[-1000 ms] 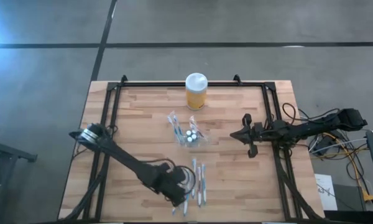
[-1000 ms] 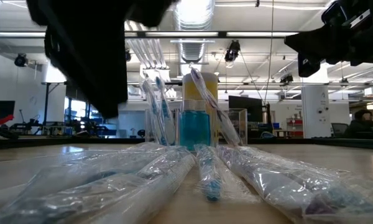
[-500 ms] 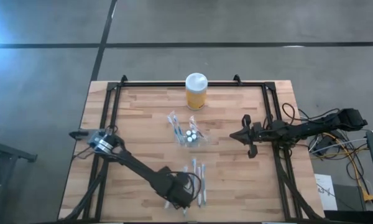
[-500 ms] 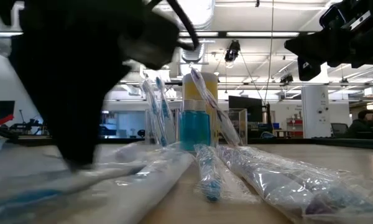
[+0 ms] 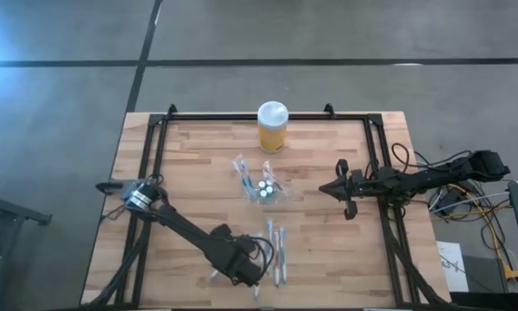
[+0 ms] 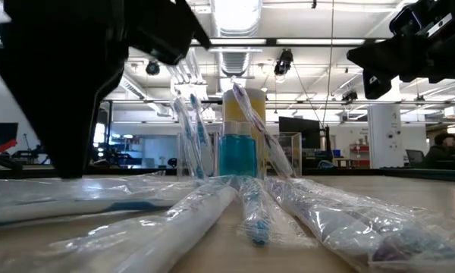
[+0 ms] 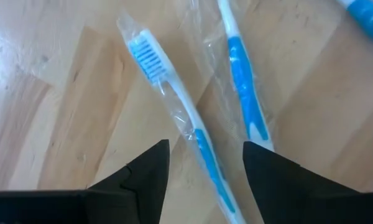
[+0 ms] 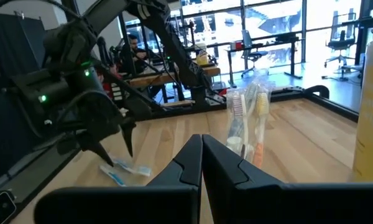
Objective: Pick & Place toothbrushing station
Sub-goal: Put the blue toothbrush into the transparent organizer
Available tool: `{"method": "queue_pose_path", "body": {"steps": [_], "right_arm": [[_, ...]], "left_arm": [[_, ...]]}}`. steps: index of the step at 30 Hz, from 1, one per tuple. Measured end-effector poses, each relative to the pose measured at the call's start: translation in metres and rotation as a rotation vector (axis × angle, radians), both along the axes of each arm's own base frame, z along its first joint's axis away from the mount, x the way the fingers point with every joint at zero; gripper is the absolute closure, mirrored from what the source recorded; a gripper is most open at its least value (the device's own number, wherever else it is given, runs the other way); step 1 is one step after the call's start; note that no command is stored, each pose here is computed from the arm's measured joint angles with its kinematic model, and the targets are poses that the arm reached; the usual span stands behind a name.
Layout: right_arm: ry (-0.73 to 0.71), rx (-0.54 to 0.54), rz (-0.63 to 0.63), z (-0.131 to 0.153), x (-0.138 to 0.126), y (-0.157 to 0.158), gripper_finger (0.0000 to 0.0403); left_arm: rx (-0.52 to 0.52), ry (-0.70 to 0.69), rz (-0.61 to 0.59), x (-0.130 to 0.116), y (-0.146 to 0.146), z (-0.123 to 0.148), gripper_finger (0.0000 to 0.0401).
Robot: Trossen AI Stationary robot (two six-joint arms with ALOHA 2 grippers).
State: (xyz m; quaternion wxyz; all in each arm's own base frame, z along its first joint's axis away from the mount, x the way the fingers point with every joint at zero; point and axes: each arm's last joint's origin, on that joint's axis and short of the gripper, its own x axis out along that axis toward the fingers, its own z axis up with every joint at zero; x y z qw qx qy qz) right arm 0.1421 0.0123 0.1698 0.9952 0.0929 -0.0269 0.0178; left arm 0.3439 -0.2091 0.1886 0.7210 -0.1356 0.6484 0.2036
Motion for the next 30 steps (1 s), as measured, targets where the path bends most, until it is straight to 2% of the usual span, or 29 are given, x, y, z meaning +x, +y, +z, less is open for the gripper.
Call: {"method": "queue_pose_path", "body": {"steps": [7, 15, 19, 25, 30], "right_arm": [[0.003, 0.002, 0.001, 0.0, 0.0, 0.0, 0.0394], [0.005, 0.006, 0.003, 0.0, 0.0, 0.0, 0.0394], [0.013, 0.012, 0.003, -0.001, 0.0, 0.0, 0.0394], [0.02, 0.009, 0.003, -0.002, 0.0, 0.0, 0.0394], [0.019, 0.008, 0.003, -0.002, 0.0, 0.0, 0.0394]], "left_arm": [[-0.019, -0.042, 0.076, 0.0, 0.004, 0.012, 0.0193], [0.04, -0.082, 0.123, 0.008, 0.018, 0.01, 0.0193], [0.052, -0.06, 0.157, 0.008, 0.028, 0.001, 0.0193], [-0.012, -0.048, 0.154, 0.008, 0.032, -0.022, 0.0193], [-0.047, -0.051, 0.149, 0.007, 0.034, -0.03, 0.0193]]}}
